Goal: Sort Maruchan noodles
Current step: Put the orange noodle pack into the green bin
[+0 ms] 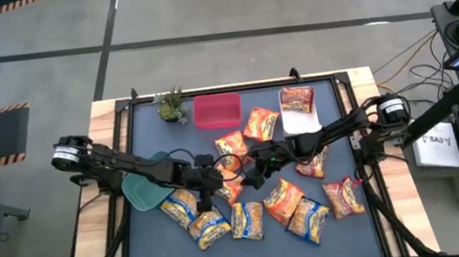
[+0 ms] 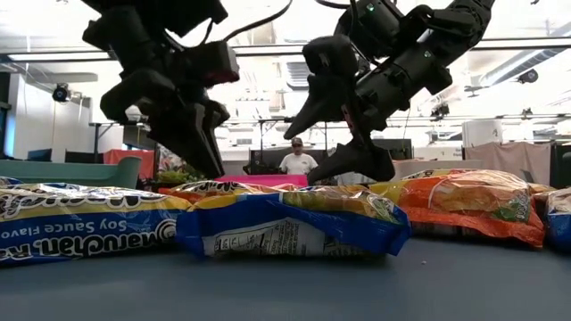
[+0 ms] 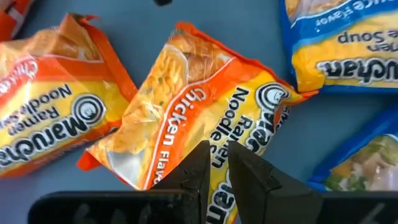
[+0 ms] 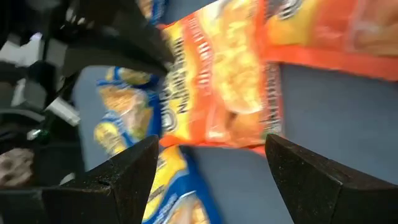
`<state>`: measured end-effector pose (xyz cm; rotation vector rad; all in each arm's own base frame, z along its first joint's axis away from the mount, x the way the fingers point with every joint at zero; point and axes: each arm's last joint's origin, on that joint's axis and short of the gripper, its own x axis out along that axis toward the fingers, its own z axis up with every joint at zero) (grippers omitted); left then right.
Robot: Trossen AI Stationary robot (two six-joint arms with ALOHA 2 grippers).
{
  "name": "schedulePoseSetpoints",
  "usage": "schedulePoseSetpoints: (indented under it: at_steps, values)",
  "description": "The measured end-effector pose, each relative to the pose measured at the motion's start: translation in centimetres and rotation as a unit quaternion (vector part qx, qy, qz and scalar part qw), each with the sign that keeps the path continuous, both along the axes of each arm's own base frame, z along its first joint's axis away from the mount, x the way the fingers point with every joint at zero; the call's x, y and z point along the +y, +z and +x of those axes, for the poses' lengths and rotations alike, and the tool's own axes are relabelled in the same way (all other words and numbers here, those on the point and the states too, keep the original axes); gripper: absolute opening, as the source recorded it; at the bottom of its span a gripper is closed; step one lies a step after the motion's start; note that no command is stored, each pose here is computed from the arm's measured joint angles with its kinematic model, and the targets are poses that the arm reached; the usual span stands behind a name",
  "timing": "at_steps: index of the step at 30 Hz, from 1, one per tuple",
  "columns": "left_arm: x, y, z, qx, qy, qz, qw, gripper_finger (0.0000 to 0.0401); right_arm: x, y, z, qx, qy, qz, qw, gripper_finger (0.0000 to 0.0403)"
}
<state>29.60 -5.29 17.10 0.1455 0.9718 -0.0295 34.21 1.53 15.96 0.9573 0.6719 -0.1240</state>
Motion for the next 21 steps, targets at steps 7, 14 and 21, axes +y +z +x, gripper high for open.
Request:
schedulePoseSetpoints:
  at_steps: [7, 14, 21]
  values:
    - [0.1, -0.9, -0.3, 0.009, 0.020, -0.011, 1.000, 0.0041, -0.3, -0.5, -0.3, 0.031, -0.035, -0.031, 0.998, 0.0283]
    - [0.0, -0.1, -0.8, 0.006, 0.027, -0.018, 0.999, 0.0041, -0.3, -0.5, -0.3, 0.027, -0.041, -0.040, 0.998, 0.0286]
    - [0.2, 0.8, -1.6, 0.019, 0.039, -0.023, 0.999, 0.0041, -0.4, -0.4, -0.2, 0.018, -0.045, -0.047, 0.998, 0.0288]
